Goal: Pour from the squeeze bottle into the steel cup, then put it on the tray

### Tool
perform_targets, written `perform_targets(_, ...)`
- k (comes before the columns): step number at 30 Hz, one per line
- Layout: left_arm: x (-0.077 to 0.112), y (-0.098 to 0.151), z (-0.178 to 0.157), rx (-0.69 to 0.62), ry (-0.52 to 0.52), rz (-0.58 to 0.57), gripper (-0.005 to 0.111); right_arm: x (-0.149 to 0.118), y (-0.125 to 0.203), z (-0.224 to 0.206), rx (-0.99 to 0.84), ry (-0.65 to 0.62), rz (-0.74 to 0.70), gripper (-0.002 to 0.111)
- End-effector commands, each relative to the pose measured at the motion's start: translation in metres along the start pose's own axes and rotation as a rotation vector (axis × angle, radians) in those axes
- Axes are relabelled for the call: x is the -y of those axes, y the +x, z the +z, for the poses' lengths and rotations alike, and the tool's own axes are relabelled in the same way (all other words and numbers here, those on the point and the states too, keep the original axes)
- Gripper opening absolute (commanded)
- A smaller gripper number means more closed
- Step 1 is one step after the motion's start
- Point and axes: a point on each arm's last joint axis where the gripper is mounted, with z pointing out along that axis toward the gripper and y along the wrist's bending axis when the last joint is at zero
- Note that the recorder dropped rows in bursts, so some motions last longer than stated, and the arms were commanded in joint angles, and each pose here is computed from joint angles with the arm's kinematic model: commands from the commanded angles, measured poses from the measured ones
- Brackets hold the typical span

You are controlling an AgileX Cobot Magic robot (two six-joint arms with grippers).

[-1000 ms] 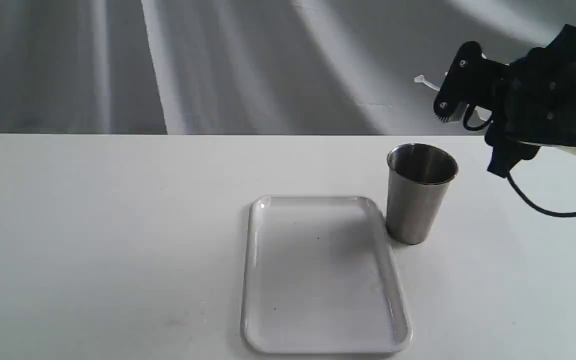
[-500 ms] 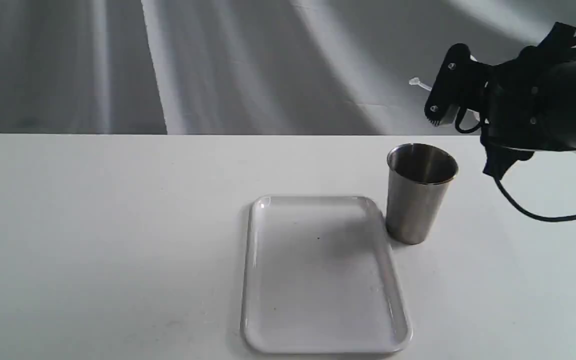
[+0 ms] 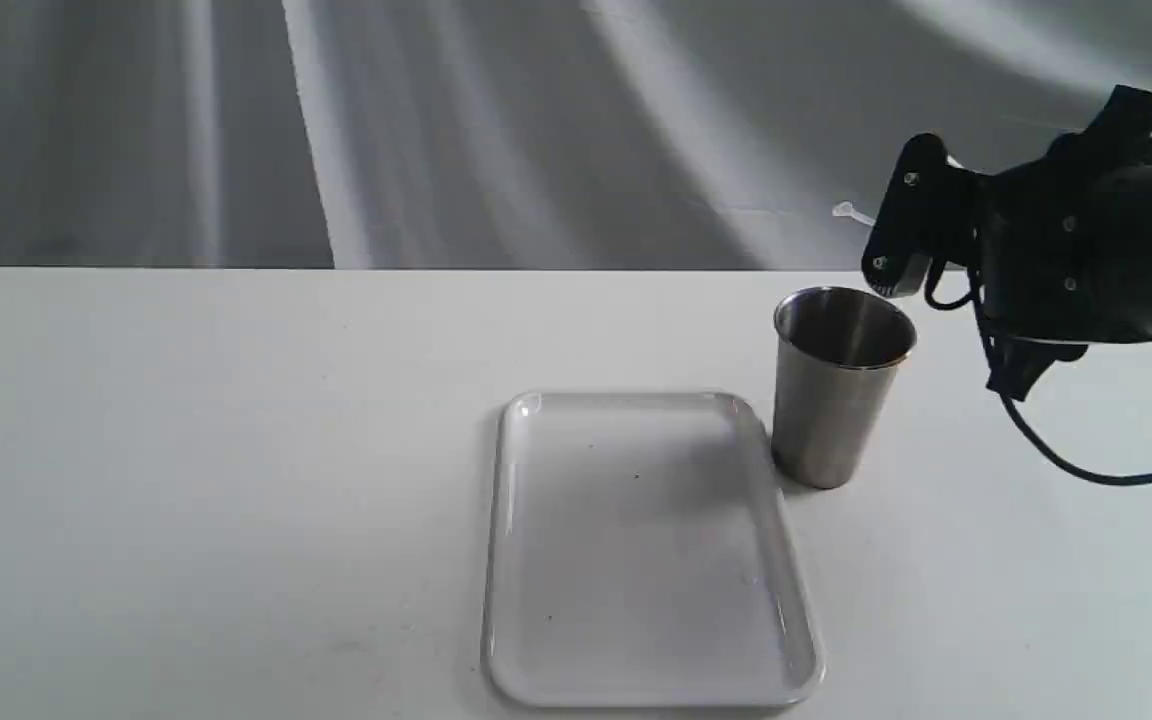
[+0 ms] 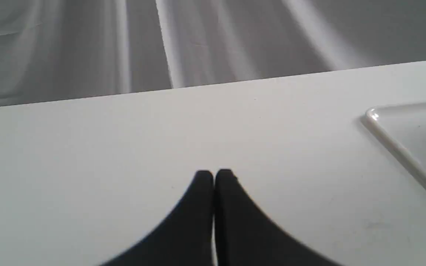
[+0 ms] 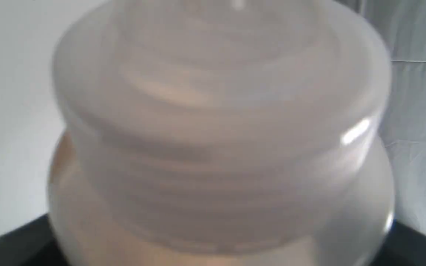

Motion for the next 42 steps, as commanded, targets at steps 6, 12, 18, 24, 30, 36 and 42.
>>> perform_targets(6, 0.000, 0.001, 0.000, 0.005, 0.006, -0.004, 0.000, 0.008, -0.001, -0.008, 0.011, 0.044, -0.021, 0.003)
perform_targets(12, 0.000, 0.001, 0.000, 0.005, 0.006, -0.004, 0.000, 0.008, -0.001, -0.008, 0.011, 0.044, -0.021, 0.003)
perform_targets(18, 0.000, 0.001, 0.000, 0.005, 0.006, -0.001, 0.000, 0.008, -0.001, -0.009, 0.000, 0.051, -0.023, 0.003)
perform_targets(24, 0.000, 0.001, 0.000, 0.005, 0.006, -0.003, 0.000, 0.009, -0.002, -0.009, 0.004, 0.068, -0.047, 0.003)
perform_targets(30, 0.000, 0.001, 0.000, 0.005, 0.006, -0.005, 0.000, 0.011, -0.001, -0.010, -0.010, 0.089, -0.165, 0.003)
perform_targets(36, 0.000, 0.001, 0.000, 0.005, 0.006, -0.005, 0.000, 0.018, 0.000, -0.013, -0.005, 0.132, -0.206, 0.003)
perform_targets(42, 0.000, 0.001, 0.000, 0.005, 0.006, -0.001, 0.000, 0.023, -0.001, -0.015, 0.002, 0.173, -0.269, 0.003)
